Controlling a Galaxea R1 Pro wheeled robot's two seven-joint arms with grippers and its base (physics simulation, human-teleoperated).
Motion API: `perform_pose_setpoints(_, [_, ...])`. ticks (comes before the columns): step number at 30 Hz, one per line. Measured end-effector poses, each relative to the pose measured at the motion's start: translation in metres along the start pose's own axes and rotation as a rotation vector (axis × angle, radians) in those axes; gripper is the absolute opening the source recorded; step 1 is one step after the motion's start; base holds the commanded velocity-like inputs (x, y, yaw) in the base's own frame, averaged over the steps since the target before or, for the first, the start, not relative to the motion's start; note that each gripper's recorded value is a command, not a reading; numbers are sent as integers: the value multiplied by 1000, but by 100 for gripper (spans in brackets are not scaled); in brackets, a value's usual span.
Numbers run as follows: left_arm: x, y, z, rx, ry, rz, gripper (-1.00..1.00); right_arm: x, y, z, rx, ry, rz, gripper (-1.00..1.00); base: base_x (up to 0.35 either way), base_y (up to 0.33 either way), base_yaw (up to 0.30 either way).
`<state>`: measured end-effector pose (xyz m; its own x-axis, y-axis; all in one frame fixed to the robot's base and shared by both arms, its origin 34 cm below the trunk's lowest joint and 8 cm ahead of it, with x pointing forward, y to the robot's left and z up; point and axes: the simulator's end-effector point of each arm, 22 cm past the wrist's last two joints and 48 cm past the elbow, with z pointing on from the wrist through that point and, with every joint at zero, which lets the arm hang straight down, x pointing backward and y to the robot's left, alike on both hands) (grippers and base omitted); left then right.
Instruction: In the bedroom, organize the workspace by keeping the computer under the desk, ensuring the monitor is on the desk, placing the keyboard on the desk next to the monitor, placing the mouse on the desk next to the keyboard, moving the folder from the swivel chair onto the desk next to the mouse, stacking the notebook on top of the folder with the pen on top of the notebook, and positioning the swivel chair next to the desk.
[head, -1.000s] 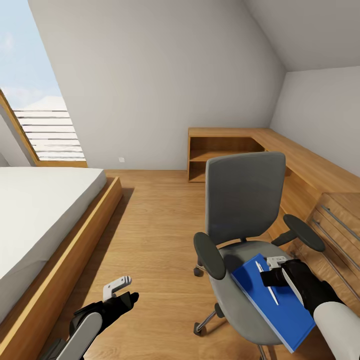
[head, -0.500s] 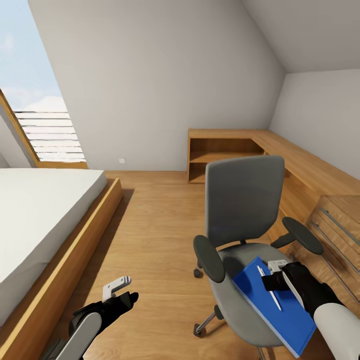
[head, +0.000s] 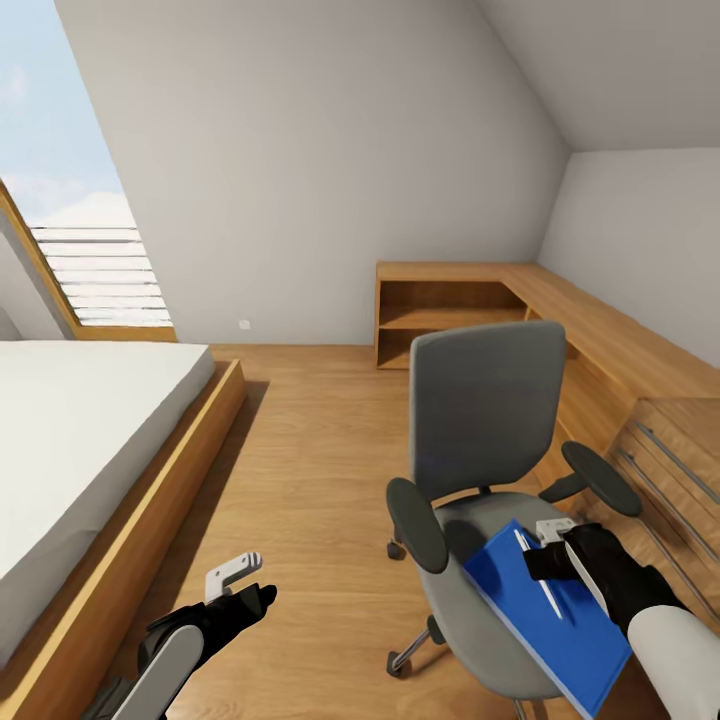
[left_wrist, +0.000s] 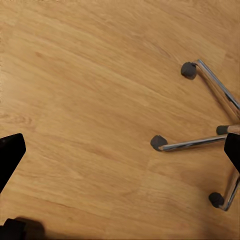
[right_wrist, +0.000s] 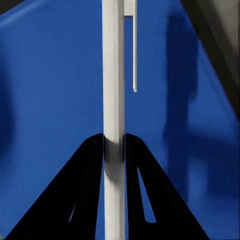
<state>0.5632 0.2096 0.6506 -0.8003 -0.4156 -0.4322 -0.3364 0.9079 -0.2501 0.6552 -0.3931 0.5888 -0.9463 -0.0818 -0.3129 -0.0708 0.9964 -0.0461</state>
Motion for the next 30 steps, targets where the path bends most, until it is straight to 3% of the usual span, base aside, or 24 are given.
perform_pose_setpoints(12, [-9,-5,-17,-4,4,1,100,-44,2,-39,7,-98,-28,-100,0,0,0])
perform_pose_setpoints(17, [-13,-7,-24,-4,4,0,100,-47,7,-58,10,-108,-38,-100,0,0,0])
perform_pose_setpoints(23, [-17,-9,-32,-5,5,2,100,-44,18,-90,12,-131,-50,-100,0,0,0])
perform_pose_setpoints(30, [-22,-13,-42,-5,6,5,100,-52,16,-136,23,-202,-21,-100,0,0,0])
